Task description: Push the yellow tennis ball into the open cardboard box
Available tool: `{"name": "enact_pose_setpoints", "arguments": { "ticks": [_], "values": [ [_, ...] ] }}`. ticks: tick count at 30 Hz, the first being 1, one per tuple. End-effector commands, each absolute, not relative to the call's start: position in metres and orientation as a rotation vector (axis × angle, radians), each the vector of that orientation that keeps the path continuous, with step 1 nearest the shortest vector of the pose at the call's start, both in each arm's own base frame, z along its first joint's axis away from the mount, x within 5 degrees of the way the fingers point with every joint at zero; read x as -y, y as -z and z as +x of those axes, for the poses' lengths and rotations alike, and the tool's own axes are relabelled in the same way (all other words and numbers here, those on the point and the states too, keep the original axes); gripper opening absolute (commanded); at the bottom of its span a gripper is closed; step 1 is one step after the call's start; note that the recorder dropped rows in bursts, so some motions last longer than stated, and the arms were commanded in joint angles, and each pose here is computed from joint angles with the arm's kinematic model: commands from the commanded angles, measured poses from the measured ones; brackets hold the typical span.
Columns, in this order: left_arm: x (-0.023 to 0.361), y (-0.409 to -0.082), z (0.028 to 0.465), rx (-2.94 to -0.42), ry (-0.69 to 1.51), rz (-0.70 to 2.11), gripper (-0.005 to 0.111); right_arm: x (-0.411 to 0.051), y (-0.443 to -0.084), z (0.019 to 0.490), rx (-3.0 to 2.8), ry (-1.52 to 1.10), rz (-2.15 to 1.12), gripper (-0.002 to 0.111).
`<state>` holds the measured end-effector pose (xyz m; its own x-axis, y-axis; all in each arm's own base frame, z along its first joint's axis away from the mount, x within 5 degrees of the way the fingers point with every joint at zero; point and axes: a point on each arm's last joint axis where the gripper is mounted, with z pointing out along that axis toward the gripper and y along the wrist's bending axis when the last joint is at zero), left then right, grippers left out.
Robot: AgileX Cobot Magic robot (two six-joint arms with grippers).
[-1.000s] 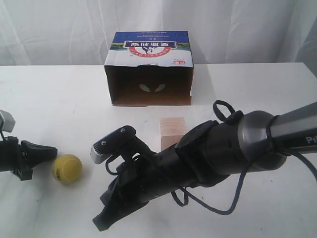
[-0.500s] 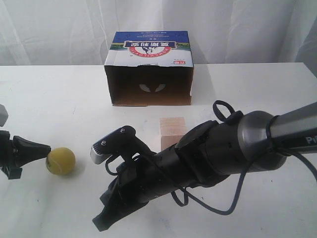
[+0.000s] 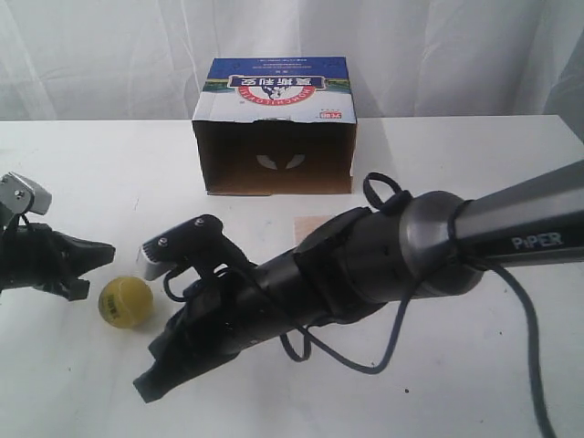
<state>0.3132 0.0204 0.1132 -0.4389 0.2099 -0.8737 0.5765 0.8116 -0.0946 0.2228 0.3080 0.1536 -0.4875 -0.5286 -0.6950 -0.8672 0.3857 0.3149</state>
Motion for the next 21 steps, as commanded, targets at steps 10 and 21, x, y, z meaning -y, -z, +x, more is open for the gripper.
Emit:
{"name": "enact_pose_setpoints", "arguments": {
  "ticks": [10, 21],
  "values": [
    [-0.028, -0.085, 0.328, -2.003, 0.492, 0.368, 0.000, -0.392, -0.130, 0.240, -2.100, -0.990, -1.154, 0.000],
    [-0.018, -0.086, 0.321, -1.956, 0.632, 0.484, 0.000, -0.392, -0.127, 0.254, -2.107, -0.824, -1.102, 0.000]
  ]
}}
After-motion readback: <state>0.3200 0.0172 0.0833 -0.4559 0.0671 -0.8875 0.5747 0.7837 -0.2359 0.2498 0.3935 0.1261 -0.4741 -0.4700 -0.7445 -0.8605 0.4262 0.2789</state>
